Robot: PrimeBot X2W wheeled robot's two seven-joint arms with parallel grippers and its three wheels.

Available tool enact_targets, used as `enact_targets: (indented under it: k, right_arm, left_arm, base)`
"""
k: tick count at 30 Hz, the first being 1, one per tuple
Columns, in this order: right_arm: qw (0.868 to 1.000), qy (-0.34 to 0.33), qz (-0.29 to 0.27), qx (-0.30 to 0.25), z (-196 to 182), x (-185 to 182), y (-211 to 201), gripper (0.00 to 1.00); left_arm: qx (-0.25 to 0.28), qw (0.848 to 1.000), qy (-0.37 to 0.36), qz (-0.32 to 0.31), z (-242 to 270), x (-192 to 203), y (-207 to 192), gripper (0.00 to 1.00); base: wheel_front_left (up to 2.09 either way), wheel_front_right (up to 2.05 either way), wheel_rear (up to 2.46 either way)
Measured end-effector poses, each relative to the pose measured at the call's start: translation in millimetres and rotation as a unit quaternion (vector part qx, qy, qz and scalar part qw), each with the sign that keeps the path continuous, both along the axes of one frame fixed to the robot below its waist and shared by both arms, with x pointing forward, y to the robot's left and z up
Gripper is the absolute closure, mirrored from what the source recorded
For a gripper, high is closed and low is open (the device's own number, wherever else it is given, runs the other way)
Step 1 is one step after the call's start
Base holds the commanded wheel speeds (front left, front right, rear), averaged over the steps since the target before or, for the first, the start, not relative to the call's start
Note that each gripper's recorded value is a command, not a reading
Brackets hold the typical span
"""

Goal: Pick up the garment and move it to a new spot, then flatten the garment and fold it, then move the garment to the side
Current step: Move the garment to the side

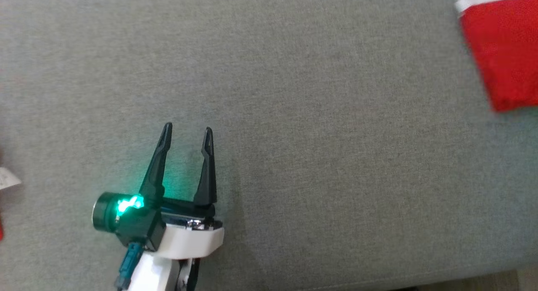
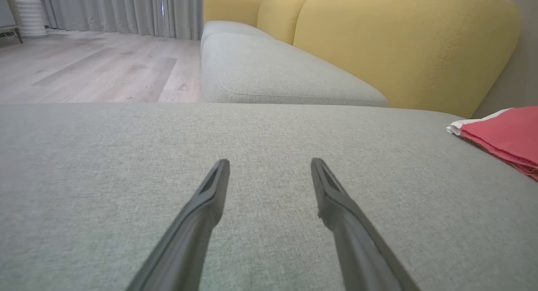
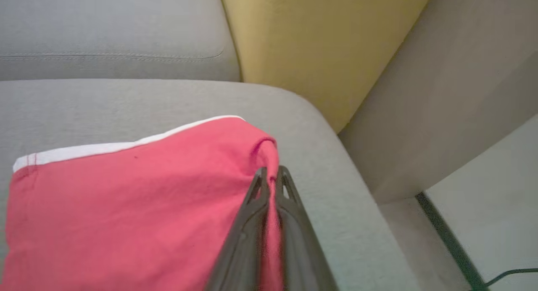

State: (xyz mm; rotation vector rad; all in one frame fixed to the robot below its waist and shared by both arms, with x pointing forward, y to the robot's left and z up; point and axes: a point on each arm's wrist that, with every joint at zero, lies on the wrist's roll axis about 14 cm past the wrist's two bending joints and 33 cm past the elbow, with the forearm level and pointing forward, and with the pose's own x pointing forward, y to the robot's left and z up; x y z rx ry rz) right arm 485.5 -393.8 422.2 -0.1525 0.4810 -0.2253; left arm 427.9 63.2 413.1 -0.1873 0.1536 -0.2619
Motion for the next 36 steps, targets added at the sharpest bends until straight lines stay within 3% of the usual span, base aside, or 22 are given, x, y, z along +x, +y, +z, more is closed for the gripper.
enact_targets:
  k: [1,2,3,4,9,14,19,26,29,34,36]
  right_arm:
    - [1.0,-0.003,-0.008,-0.013,3.4,0.1,-9.7,1.0]
    - [0.999,-0.007,-0.016,-0.027,7.3,0.8,-18.6,0.93]
    - [0.999,-0.01,-0.023,-0.038,10.7,1.2,-25.9,0.53]
    - [0.998,-0.011,-0.029,-0.047,13.1,1.4,-31.6,0.0]
    - [0.995,-0.038,-0.015,-0.087,26.5,6.7,-22.5,0.0]
    - [0.997,-0.056,0.047,-0.031,12.6,7.3,60.9,0.0]
    - [0.991,-0.058,0.11,0.052,-11.0,-34.2,144.0,0.0]
    - [0.968,-0.096,0.171,0.156,-15.1,-89.9,230.9,0.0]
    - [0.96,-0.119,0.189,0.171,-5.8,-111.2,250.2,0.0]
    - [0.935,-0.215,0.208,0.188,53.6,-123.5,271.8,0.0]
    - [0.934,-0.23,0.21,0.176,62.1,-133.8,269.9,0.0]
  left_arm:
    - [0.0,1.0,0.002,-0.002,-3.0,1.7,-0.8,0.0]
    - [0.0,1.0,0.004,-0.003,-5.5,4.0,-1.2,0.0]
    - [0.0,1.0,0.004,-0.003,-7.2,6.2,-1.2,0.0]
    - [-0.001,1.0,0.004,-0.005,-8.3,7.8,-1.5,0.0]
    - [0.002,1.0,-0.007,-0.004,-0.2,9.7,-0.4,0.0]
    - [-0.001,1.0,-0.031,0.006,25.1,1.3,4.8,0.0]
    - [-0.001,0.999,-0.034,0.032,41.1,-25.5,17.6,0.0]
    - [-0.005,0.997,-0.029,0.066,49.7,-65.6,37.1,0.0]
    - [-0.003,0.996,-0.033,0.085,54.1,-86.0,49.1,0.0]
    - [-0.006,0.991,-0.071,0.115,77.0,-107.2,66.4,0.0]
    - [0.0,0.988,-0.088,0.125,85.8,-114.0,73.4,0.0]
  base:
    - [0.0,0.0,0.0]
    - [0.0,0.0,0.0]
    - [0.0,0.0,0.0]
    - [0.0,0.0,0.0]
    - [0.0,0.0,0.0]
    - [0.0,0.0,0.0]
    - [0.0,0.0,0.0]
    - [0.0,0.0,0.0]
    - [0.0,0.0,0.0]
    - [0.0,0.0,0.0]
    - [0.0,0.0,0.0]
